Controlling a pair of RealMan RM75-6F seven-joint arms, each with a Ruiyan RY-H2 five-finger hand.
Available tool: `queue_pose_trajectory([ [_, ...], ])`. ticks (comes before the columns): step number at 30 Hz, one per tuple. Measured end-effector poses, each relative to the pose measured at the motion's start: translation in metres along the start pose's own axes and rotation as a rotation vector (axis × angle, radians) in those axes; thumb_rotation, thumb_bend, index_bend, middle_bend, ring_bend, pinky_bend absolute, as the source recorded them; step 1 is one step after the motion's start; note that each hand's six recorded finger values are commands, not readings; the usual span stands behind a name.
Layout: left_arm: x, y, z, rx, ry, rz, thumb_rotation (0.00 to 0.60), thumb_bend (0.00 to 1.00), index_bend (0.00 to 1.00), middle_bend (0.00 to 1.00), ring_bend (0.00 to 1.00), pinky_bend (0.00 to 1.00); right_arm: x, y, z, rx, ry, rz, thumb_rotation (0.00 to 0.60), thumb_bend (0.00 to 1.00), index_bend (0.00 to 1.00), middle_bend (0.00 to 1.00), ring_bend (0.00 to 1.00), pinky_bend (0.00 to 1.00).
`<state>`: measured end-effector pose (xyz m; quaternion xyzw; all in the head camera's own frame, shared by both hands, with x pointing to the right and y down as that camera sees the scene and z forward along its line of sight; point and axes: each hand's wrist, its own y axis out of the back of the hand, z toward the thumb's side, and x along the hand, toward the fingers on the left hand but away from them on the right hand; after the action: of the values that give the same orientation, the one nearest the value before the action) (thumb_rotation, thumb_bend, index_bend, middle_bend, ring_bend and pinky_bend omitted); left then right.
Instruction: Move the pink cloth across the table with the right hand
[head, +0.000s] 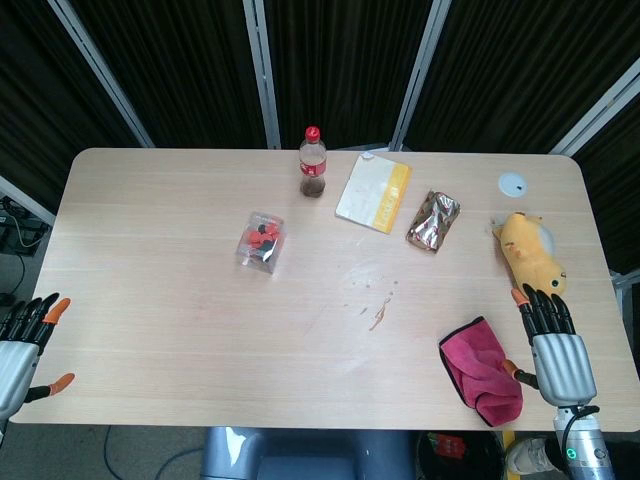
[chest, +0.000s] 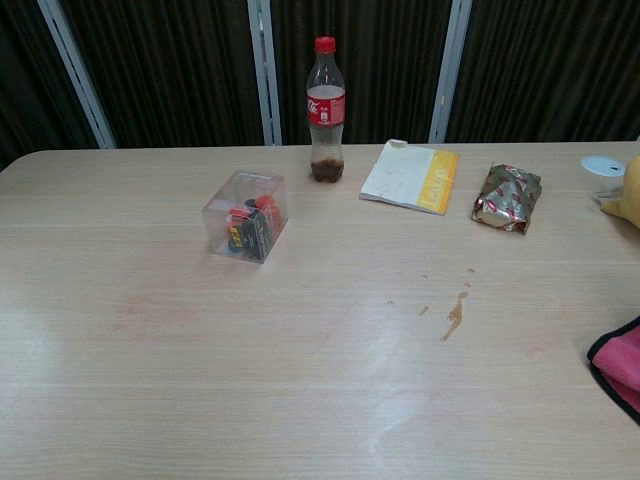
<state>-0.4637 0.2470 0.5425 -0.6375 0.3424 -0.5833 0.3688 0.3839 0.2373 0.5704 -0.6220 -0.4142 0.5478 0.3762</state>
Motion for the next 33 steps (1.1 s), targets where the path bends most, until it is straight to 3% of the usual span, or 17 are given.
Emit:
queue_pose_trajectory([
  [20,0.001,-0.002,0.001,-0.011,0.003,-0.015,0.600,0.00,0.00,0.00,0.00,0.00,0.001,0.000,0.003,-0.007,0.016,0.016,0.600,0.00,0.00,0.00,0.00,0.00],
  [33,-0.001,-0.003,0.002,-0.011,0.007,-0.020,0.600,0.00,0.00,0.00,0.00,0.00,0.019,-0.008,0.023,0.009,0.079,0.281,0.600,0.00,0.00,0.00,0.00,0.00],
])
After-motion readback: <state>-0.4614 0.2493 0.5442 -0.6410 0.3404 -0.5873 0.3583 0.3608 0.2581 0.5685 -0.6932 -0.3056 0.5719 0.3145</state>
